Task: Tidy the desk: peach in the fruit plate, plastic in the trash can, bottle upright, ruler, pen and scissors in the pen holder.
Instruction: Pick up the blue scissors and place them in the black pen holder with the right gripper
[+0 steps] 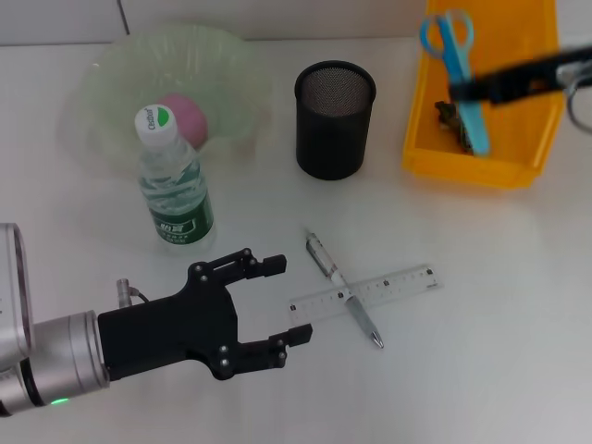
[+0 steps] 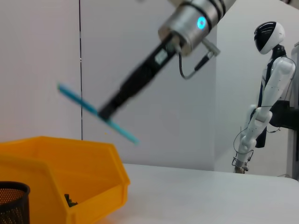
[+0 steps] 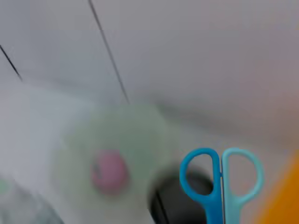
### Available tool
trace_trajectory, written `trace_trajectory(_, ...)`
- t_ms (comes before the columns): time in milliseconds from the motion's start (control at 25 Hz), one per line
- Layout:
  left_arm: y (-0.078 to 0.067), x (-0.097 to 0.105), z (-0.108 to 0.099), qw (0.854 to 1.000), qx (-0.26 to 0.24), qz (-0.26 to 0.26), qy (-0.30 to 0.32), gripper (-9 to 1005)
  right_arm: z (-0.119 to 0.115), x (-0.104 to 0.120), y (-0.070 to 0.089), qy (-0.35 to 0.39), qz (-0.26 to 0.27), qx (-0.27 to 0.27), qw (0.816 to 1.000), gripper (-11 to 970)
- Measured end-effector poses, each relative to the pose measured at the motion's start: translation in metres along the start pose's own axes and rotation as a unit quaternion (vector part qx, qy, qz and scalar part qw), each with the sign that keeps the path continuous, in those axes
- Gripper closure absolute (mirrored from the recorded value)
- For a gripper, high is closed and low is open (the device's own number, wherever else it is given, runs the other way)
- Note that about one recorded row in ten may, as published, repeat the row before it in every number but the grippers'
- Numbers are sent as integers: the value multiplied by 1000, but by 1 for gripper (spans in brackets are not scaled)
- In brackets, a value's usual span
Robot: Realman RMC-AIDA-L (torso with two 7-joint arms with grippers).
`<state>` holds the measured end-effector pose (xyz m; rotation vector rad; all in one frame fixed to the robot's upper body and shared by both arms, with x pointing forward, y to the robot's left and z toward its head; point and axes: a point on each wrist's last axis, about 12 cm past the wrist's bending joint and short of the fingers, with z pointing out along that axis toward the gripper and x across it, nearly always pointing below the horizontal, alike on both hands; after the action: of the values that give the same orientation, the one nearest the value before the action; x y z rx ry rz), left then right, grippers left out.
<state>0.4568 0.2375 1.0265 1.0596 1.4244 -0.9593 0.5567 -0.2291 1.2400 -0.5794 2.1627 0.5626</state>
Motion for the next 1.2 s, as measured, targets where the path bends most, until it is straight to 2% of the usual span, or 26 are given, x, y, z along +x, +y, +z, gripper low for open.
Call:
trace_trajectory(40, 0, 0, 0, 1000, 0, 0, 0, 202, 0, 0, 0, 0, 0, 0, 1000, 741)
trace_trajectory(120, 0, 0, 0, 1000, 0, -1, 0, 202, -6, 2, -2, -89, -20, -28, 995, 740)
trace_trajectory(160, 0, 0, 0, 1000, -1, -1, 0, 202, -7, 3, -4, -154, -27, -51, 986, 740)
trace_trajectory(200, 0, 0, 0, 1000, -1, -2, 0, 202, -1, 12, -12, -245, -32, -79, 966, 740)
trace_trajectory(240, 0, 0, 0, 1000, -1, -2, 0, 202, -1, 12, -12, -245, -32, -79, 966, 740)
trace_trajectory(280, 0, 1, 0, 1000, -1, -3, 0, 202, 4, 18, -18, -281, -31, -82, 956, 740)
trace_trajectory(360, 0, 1, 1, 1000, 0, -4, -1, 202, 25, 36, -37, -346, -2, -87, 934, 739)
trace_trajectory(400, 0, 1, 1, 1000, 0, -4, 0, 202, 47, 53, -51, -396, 4, -78, 915, 739)
trace_trajectory(440, 0, 1, 1, 1000, 0, -4, 0, 202, 47, 53, -51, -396, 4, -78, 915, 739)
trace_trajectory(520, 0, 1, 1, 1000, 1, -4, 0, 202, 70, 67, -60, -427, 5, -55, 903, 739)
trace_trajectory(560, -1, 1, 1, 1000, 1, -5, 0, 202, 79, 71, -63, -429, 6, -39, 903, 739)
trace_trajectory(600, -1, 1, 1, 1000, 1, -6, 0, 202, 98, 79, -65, -410, 9, -13, 912, 739)
trace_trajectory(640, -1, 1, 1, 1000, 1, -6, 0, 202, 98, 79, -65, -410, 9, -13, 912, 739)
trace_trajectory(680, -1, 2, 1, 1000, 1, -8, 0, 202, 106, 84, -63, -389, 7, -10, 921, 738)
trace_trajectory(760, -1, 2, 1, 1000, 2, -8, -1, 202, 120, 92, -55, -348, -5, -16, 937, 738)
trace_trajectory(800, -1, 1, 2, 1000, 2, -8, -1, 202, 129, 90, -45, -325, -32, -35, 945, 738)
trace_trajectory(840, -1, 1, 2, 1000, 3, -9, -1, 202, 129, 90, -45, -325, -32, -35, 945, 738)
trace_trajectory(880, -1, 1, 2, 1000, 3, -9, -1, 202, 134, 86, -38, -311, -45, -57, 948, 738)
trace_trajectory(1000, -1, 1, 2, 1000, 4, -8, -2, 202, 139, 84, -29, -293, -56, -82, 951, 737)
trace_trajectory(1200, -2, 1, 2, 1000, 5, -8, -4, 202, 143, 84, -25, -272, -55, -97, 956, 737)
